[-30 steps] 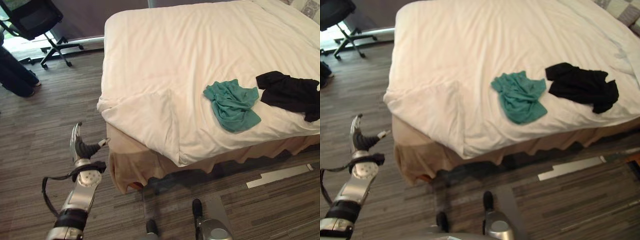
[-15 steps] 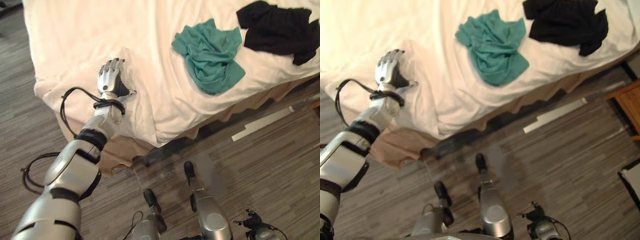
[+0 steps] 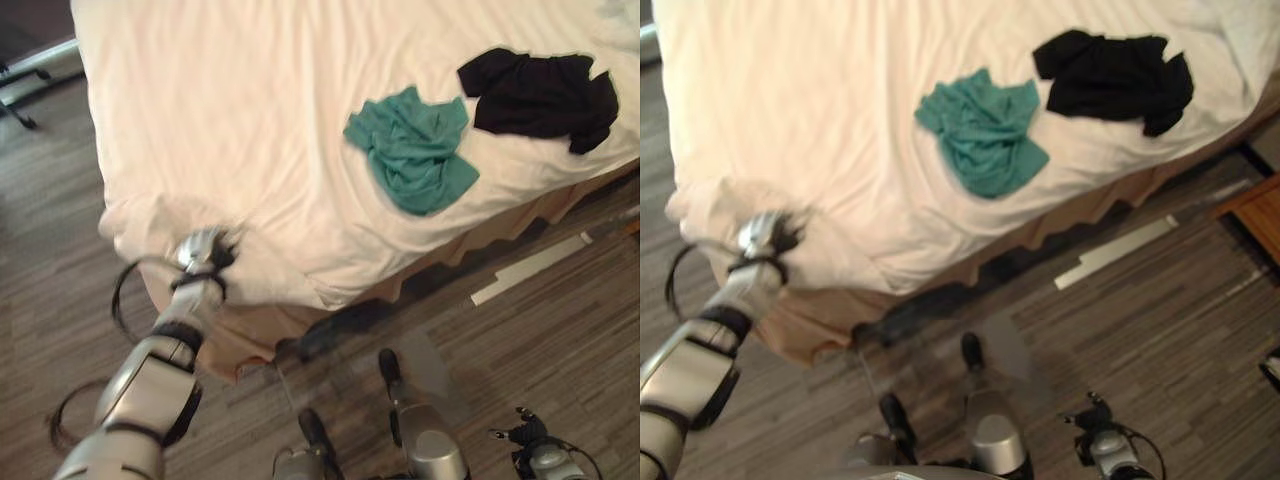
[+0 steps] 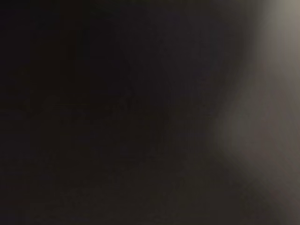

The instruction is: Tidy up the quilt and then pick up the clothes from the bed and put them into the laundry hamper.

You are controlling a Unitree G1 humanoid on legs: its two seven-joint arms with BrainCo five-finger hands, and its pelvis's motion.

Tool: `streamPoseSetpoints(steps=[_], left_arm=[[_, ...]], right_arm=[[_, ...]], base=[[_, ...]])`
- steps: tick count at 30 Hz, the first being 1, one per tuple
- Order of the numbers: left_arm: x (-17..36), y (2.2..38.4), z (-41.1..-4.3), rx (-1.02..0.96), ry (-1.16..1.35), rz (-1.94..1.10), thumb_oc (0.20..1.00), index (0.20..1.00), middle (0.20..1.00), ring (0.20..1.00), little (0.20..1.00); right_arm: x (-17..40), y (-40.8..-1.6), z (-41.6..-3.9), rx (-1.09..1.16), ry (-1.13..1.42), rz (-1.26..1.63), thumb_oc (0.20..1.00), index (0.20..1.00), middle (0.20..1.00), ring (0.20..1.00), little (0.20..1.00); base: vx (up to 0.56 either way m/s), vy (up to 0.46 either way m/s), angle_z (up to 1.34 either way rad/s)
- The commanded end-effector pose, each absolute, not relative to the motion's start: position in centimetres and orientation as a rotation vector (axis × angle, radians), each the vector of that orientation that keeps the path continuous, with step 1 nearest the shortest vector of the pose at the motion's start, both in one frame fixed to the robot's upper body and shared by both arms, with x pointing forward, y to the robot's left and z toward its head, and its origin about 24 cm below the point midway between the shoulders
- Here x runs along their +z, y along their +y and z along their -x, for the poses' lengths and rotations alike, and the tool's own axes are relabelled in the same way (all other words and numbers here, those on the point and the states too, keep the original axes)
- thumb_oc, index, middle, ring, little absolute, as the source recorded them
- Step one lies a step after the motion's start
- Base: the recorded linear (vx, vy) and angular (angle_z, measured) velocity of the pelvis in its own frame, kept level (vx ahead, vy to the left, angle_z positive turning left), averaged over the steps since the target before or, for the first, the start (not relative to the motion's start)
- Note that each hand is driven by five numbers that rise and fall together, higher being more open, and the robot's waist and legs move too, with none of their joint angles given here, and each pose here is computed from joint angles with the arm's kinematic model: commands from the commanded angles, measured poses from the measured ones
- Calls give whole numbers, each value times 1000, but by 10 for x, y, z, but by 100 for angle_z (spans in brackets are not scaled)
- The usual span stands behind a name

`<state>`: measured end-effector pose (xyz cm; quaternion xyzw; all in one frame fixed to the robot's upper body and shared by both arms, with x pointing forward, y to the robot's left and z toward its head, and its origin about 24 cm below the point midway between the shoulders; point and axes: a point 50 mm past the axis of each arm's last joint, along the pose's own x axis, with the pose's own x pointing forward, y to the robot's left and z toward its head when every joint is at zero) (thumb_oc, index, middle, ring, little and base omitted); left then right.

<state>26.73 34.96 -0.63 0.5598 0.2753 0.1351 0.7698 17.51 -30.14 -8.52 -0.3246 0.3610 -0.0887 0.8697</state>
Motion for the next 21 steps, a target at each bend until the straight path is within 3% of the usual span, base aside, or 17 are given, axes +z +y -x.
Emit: streamPoseSetpoints(steps=[1, 2, 3, 6, 9, 10, 12, 15, 20, 21], left_arm=[[-17, 421, -183, 459, 956, -1215, 1000, 1000, 1000, 1000, 1000], [-34, 430, -136, 536, 1075, -1113, 1000, 1000, 1000, 1000, 1000], [-42, 431, -117, 565, 1120, -1064, 1000, 1000, 1000, 1000, 1000], [-67, 418, -76, 613, 1216, -923, 1000, 1000, 1000, 1000, 1000], [-100, 381, -56, 531, 1278, -830, 1000, 1000, 1000, 1000, 1000], [-100, 381, -56, 533, 1278, -828, 1000, 1000, 1000, 1000, 1000], [-116, 351, -75, 410, 1232, -823, 1000, 1000, 1000, 1000, 1000], [-118, 334, -106, 334, 1138, -840, 1000, 1000, 1000, 1000, 1000], [-108, 284, -186, 181, 883, -882, 1000, 1000, 1000, 1000, 1000], [-108, 284, -186, 181, 882, -882, 1000, 1000, 1000, 1000, 1000]], right_arm=[[-52, -314, -204, -203, 590, 742, 1000, 1000, 1000, 1000, 1000], [-15, -311, -229, -180, 404, 779, 316, 316, 316, 316, 316], [3, -306, -240, -167, 315, 798, 200, 200, 200, 200, 200], [55, -287, -275, -142, 68, 810, 200, 200, 200, 200, 200], [130, -240, -330, -82, -231, 831, 200, 200, 200, 200, 200], [130, -239, -331, -81, -233, 832, 200, 200, 200, 200, 200], [198, -195, -371, -50, -422, 847, 200, 200, 200, 200, 200], [240, -176, -393, -77, -474, 840, 200, 200, 200, 200, 200], [262, -136, -417, -85, -439, 824, 200, 200, 200, 200, 200], [262, -136, -417, -86, -440, 825, 200, 200, 200, 200, 200]], base=[[71, 33, 10], [66, 28, 12], [96, 47, 11], [27, 15, 20], [-26, 7, 43], [-59, 3, 36], [-121, -5, 58], [-116, 0, 37], [-83, -5, 26], [-79, -14, 75]])
